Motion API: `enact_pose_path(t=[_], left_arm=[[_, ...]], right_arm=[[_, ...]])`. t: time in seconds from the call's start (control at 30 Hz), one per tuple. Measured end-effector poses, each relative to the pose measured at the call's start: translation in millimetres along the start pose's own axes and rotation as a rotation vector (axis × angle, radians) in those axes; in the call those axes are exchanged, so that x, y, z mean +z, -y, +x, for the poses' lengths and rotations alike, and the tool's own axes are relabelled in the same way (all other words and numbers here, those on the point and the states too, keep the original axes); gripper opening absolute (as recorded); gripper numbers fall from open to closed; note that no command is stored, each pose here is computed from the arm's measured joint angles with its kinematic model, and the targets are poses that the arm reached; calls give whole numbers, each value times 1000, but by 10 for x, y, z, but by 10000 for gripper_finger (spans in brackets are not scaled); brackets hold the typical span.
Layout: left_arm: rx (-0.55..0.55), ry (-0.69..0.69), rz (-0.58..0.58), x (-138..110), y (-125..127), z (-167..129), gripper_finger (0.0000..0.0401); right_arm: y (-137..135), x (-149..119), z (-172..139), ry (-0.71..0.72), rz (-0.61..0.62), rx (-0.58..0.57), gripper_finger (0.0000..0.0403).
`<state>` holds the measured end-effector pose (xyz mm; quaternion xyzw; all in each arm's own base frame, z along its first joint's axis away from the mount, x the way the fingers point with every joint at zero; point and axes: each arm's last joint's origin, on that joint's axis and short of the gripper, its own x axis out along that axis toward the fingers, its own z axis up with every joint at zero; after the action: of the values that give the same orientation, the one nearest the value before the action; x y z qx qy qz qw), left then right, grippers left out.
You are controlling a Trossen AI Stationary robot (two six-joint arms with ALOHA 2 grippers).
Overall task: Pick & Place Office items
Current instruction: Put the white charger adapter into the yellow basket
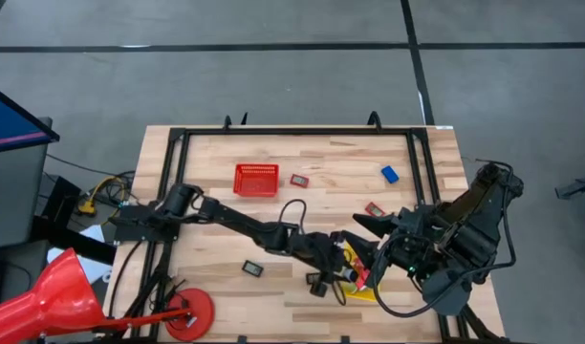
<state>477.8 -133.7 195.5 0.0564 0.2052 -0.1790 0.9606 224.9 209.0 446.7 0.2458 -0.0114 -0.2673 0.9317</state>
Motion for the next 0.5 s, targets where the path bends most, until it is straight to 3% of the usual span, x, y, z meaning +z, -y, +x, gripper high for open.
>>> enact_pose_path(t=[0.5], left_arm=[[-13,-6,-6,-52,-46,165,136]], right_arm=[[3,3,13,2,1,-4,256]])
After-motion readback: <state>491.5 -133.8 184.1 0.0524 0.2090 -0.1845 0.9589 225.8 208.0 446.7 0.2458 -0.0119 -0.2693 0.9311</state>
